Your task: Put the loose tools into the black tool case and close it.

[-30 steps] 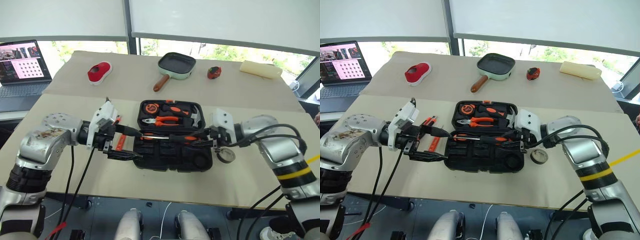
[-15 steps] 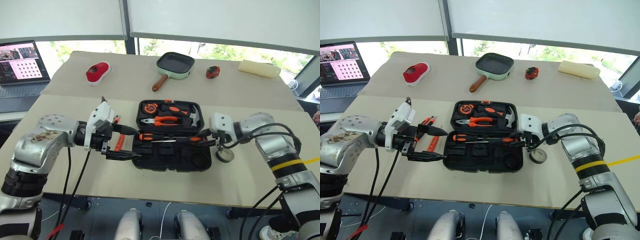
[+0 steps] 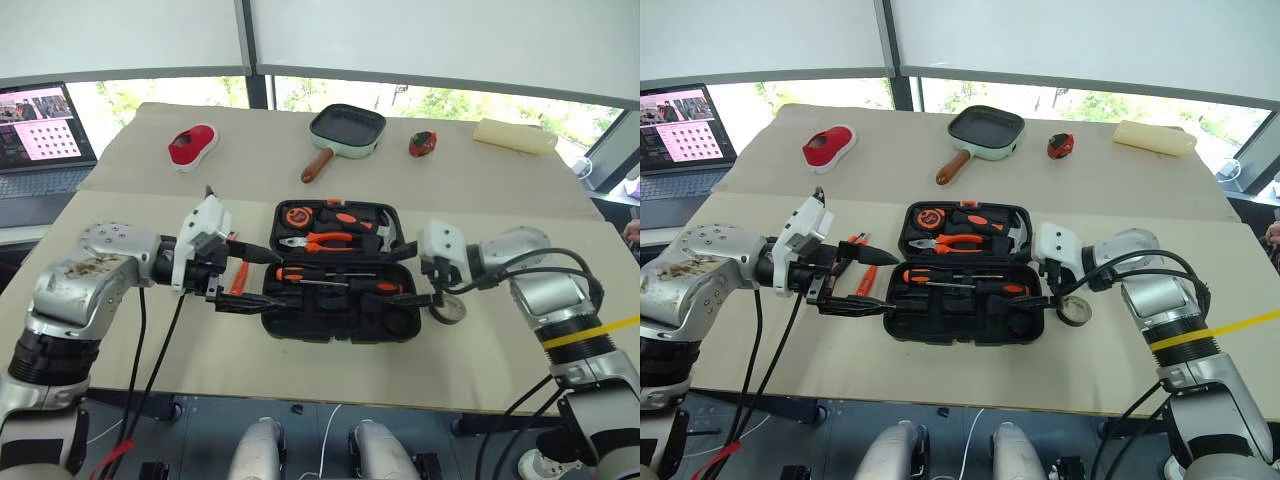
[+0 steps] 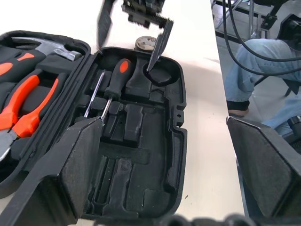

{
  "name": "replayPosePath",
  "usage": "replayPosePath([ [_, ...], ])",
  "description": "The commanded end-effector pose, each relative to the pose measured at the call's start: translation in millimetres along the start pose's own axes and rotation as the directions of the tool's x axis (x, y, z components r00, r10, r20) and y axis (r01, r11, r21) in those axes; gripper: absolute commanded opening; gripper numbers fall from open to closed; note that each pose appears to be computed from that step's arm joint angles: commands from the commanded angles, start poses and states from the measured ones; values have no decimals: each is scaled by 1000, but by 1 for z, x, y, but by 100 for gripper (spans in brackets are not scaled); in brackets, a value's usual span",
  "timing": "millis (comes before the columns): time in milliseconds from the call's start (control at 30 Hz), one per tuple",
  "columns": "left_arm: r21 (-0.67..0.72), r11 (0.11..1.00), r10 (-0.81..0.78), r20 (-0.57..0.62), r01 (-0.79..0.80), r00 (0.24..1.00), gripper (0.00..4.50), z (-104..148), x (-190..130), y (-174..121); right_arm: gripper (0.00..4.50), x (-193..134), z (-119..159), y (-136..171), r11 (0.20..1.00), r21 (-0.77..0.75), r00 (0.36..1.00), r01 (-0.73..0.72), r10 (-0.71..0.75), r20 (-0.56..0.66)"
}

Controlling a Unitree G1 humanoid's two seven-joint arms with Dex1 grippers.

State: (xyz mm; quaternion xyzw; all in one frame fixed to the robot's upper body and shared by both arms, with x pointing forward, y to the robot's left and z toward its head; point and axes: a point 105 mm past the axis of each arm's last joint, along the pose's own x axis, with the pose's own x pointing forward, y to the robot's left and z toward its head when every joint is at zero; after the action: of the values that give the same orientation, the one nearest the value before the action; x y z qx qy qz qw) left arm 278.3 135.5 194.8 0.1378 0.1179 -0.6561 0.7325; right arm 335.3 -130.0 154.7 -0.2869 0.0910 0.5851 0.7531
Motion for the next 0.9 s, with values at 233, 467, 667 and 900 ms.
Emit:
replayPosePath([
  [233, 63, 998, -1, 3, 1, 1000, 450, 6, 3, 5, 163, 23, 7, 3, 998, 60, 998, 30, -33, 53],
  [467, 59, 998, 8, 3, -8, 1000, 450, 4, 3, 5, 3, 43, -19, 19, 999, 30, 995, -30, 33, -91],
  [667, 60, 998, 21, -6, -20, 1000, 450, 0, 2, 6, 3, 54, -43, 34, 993, -51, 966, -108, 93, -243],
  [900, 31, 990, 139, -37, -138, 990, 450, -13, -11, 16, 3, 41, 8, 13, 998, -57, 999, 35, -37, -34],
])
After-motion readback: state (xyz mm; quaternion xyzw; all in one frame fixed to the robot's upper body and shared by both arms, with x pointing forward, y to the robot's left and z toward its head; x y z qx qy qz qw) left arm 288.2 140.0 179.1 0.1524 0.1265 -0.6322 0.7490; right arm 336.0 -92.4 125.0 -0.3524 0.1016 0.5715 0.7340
